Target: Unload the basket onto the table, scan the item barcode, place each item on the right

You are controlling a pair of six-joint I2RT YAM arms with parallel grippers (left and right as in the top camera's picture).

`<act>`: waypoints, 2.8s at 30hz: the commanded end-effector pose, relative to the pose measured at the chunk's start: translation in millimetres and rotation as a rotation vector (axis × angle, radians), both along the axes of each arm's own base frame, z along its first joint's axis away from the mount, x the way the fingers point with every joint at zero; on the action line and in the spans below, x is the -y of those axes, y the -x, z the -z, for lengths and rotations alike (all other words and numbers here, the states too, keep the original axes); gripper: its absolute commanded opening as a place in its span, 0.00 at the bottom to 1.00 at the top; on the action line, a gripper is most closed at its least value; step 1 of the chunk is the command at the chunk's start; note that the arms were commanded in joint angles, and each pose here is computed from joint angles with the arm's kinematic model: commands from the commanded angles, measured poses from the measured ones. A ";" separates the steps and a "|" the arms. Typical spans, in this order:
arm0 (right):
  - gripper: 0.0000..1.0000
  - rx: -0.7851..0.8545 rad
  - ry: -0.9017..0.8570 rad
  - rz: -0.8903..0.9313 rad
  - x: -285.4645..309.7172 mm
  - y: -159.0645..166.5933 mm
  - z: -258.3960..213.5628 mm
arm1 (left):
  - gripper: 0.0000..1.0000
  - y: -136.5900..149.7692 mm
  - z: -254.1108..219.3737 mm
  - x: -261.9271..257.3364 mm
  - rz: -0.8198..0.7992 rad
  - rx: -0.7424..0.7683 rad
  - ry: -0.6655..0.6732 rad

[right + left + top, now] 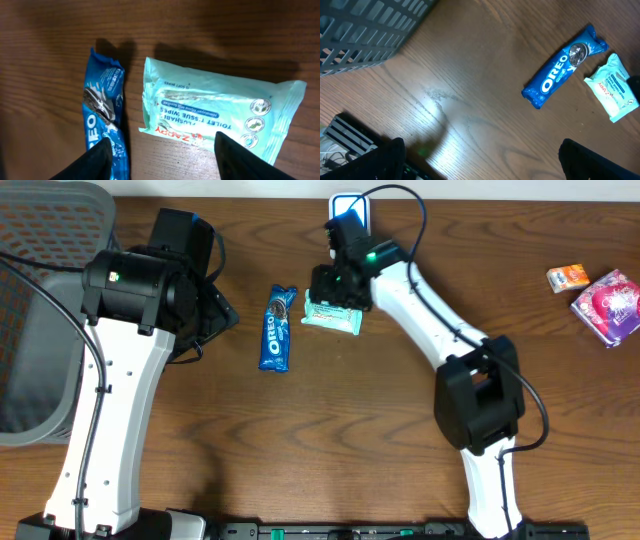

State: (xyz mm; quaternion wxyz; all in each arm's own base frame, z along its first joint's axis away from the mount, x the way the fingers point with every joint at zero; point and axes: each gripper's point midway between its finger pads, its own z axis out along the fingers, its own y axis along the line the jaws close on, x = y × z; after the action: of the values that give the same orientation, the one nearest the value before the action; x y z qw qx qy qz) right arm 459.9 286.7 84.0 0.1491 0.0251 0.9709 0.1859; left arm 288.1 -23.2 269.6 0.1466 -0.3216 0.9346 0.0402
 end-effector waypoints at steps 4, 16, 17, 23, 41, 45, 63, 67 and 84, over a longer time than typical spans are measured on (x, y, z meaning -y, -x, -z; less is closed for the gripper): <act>0.60 0.092 0.196 0.120 -3.1 -1.5 21.6 | 0.98 0.5 0.3 -4.2 -0.011 -0.002 -0.020; 0.65 0.045 0.391 -0.007 1.0 24.7 63.6 | 0.98 0.5 0.3 -4.2 -0.011 -0.002 -0.020; 0.65 0.035 0.419 -0.052 5.4 28.0 65.0 | 0.98 0.5 0.3 -4.2 -0.011 -0.002 -0.020; 0.69 -0.056 0.608 -0.190 46.6 49.6 66.5 | 0.98 0.5 0.3 -4.2 -0.011 -0.002 -0.020; 0.66 -0.258 -0.036 0.448 26.6 27.1 2.8 | 0.98 0.5 0.3 -4.2 -0.011 -0.002 -0.020; 0.67 -0.282 -0.098 0.557 22.0 20.5 2.7 | 0.98 0.5 0.3 -4.2 -0.011 -0.002 -0.020; 0.78 -0.193 -0.156 0.885 33.2 8.1 65.3 | 0.98 0.5 0.3 -4.2 -0.011 -0.002 -0.020; 0.70 -0.128 -0.090 0.815 41.9 5.4 68.5 | 0.98 0.5 0.3 -4.2 -0.011 -0.002 -0.020; 0.33 -0.113 0.023 0.309 96.8 -5.7 65.0 | 0.98 0.5 0.3 -4.2 -0.011 -0.002 -0.020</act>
State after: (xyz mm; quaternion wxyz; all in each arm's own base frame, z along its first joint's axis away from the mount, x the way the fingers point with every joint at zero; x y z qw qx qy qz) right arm 462.9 204.5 17.6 0.1281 0.2734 0.9432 0.1389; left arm 288.1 -23.3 269.6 0.1466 -0.3214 0.9346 0.0402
